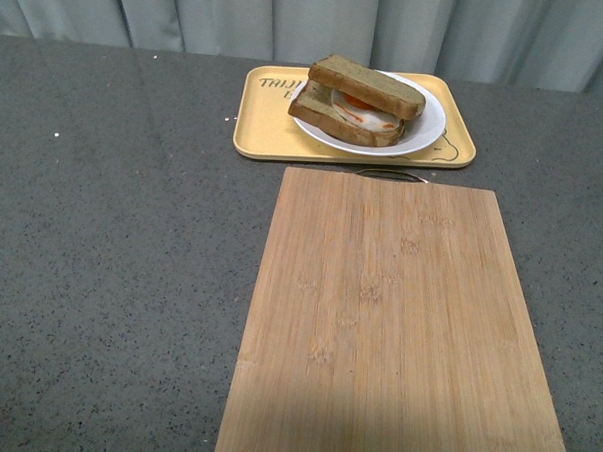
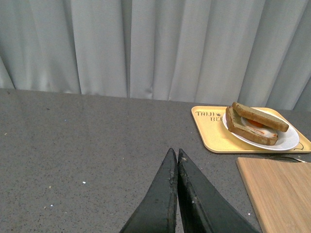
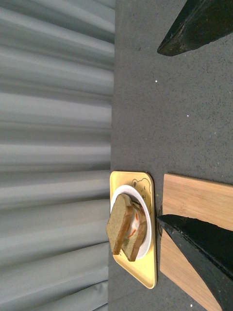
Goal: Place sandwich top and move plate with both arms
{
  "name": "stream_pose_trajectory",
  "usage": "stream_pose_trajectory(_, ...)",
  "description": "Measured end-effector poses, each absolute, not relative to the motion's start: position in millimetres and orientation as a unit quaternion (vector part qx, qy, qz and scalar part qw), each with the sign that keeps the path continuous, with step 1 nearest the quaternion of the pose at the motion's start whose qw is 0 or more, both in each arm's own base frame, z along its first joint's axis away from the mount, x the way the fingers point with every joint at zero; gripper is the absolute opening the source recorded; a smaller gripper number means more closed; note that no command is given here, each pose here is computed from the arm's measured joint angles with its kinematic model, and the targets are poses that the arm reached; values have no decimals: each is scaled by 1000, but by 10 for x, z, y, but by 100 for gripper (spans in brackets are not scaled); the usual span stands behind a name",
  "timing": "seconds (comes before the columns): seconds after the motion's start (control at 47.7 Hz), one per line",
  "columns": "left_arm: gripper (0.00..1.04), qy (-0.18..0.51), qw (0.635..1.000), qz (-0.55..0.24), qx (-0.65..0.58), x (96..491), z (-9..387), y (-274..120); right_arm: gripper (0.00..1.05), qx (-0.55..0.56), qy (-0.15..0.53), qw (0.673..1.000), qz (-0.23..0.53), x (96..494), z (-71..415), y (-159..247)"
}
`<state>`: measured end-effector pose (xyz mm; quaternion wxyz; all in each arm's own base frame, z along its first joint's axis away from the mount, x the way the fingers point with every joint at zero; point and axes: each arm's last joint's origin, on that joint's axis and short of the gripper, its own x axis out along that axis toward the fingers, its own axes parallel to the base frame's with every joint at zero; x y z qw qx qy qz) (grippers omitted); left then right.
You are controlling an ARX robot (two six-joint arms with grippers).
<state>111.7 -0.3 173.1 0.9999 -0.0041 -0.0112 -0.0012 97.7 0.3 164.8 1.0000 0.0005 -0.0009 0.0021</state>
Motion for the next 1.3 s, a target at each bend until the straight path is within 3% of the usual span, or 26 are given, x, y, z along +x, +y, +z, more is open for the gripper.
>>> stream_pose_trajectory(0.671, 5, -8, 1000, -1, -4, 968, 1698, -2, 95, 0, -1, 1000, 2, 977, 1648, 3)
stream_pose_trajectory(0.818, 26, -8, 1000, -1, -4, 968, 1698, -2, 95, 0, -1, 1000, 2, 977, 1648, 3)
stream_pose_trajectory(1.153, 99, -8, 1000, -1, -4, 968, 1698, -2, 95, 0, -1, 1000, 2, 977, 1648, 3)
stream_pose_trajectory(1.3, 98, -8, 1000, -1, -4, 968, 1698, -2, 95, 1, -1, 1000, 2, 977, 1648, 3)
